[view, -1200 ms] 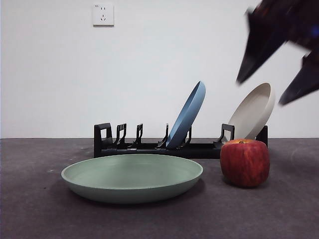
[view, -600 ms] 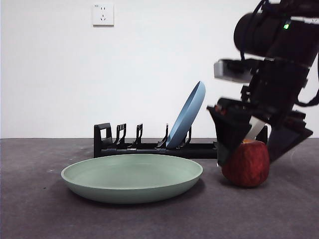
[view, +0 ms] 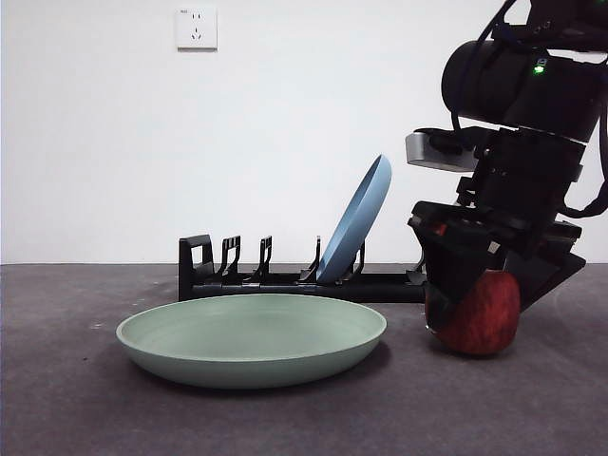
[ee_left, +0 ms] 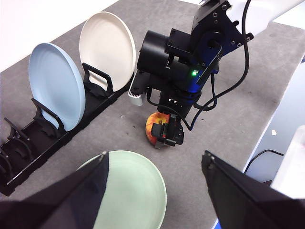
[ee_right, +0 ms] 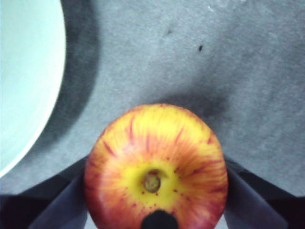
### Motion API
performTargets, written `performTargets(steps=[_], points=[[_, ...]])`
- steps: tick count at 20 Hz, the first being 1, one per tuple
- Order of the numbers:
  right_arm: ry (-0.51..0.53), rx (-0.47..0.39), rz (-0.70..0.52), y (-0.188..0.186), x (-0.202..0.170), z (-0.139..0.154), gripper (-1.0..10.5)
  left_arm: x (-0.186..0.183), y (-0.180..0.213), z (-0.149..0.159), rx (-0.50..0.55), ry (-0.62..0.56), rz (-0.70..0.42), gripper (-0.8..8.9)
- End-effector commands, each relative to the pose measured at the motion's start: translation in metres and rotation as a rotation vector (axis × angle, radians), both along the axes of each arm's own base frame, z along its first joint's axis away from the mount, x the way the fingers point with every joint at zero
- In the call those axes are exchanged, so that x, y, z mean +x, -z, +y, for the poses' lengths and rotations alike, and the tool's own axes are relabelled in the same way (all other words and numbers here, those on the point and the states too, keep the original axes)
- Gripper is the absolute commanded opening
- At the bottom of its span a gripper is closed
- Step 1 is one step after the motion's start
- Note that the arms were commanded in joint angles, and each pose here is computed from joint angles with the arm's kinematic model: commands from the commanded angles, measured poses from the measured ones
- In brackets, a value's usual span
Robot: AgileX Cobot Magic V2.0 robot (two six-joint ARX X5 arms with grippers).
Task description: Take the green plate from the plate rack,put the plate on the table,take the apple from the table,put the apple in the plate
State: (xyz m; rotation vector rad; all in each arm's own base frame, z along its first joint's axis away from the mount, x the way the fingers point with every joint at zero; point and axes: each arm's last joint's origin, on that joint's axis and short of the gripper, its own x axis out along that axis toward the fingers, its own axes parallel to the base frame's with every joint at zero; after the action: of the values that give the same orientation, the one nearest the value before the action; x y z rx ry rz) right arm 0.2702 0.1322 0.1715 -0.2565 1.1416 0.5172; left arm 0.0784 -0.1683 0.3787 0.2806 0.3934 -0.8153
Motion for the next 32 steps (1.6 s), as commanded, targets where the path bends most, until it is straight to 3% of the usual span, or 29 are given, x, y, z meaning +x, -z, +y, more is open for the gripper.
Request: performTargets(steps=[1, 5, 8, 14, 23, 32], points=[[-0.011, 0.035, 0.038, 0.001, -0.002, 0.002, -0.2, 0.0, 0.0, 0.0, -0.008, -0.002, 0.006, 3.28], [-0.005, 0.062, 0.007, -0.012, -0.007, 0.002, -0.2, 0.0, 0.0, 0.0, -0.008, -0.002, 0.006, 3.28], [-0.007, 0.123, -0.083, -0.038, -0.016, 0.005, -0.2, 0.0, 0.0, 0.0, -0.008, -0.001, 0.007, 3.28], [-0.135, 0.26, -0.221, -0.052, -0.034, 0.058, -0.2, -0.001, 0.0, 0.0, -0.002, 0.0, 0.01, 3.28], [-0.22, 0.205, -0.212, -0.014, -0.017, 0.126, -0.2, -0.001, 0.001, 0.0, 0.002, 0.002, 0.012, 3.28], [-0.3, 0.088, -0.167, 0.009, -0.016, 0.139, -0.2, -0.001, 0.001, 0.0, 0.002, 0.001, 0.012, 3.28]])
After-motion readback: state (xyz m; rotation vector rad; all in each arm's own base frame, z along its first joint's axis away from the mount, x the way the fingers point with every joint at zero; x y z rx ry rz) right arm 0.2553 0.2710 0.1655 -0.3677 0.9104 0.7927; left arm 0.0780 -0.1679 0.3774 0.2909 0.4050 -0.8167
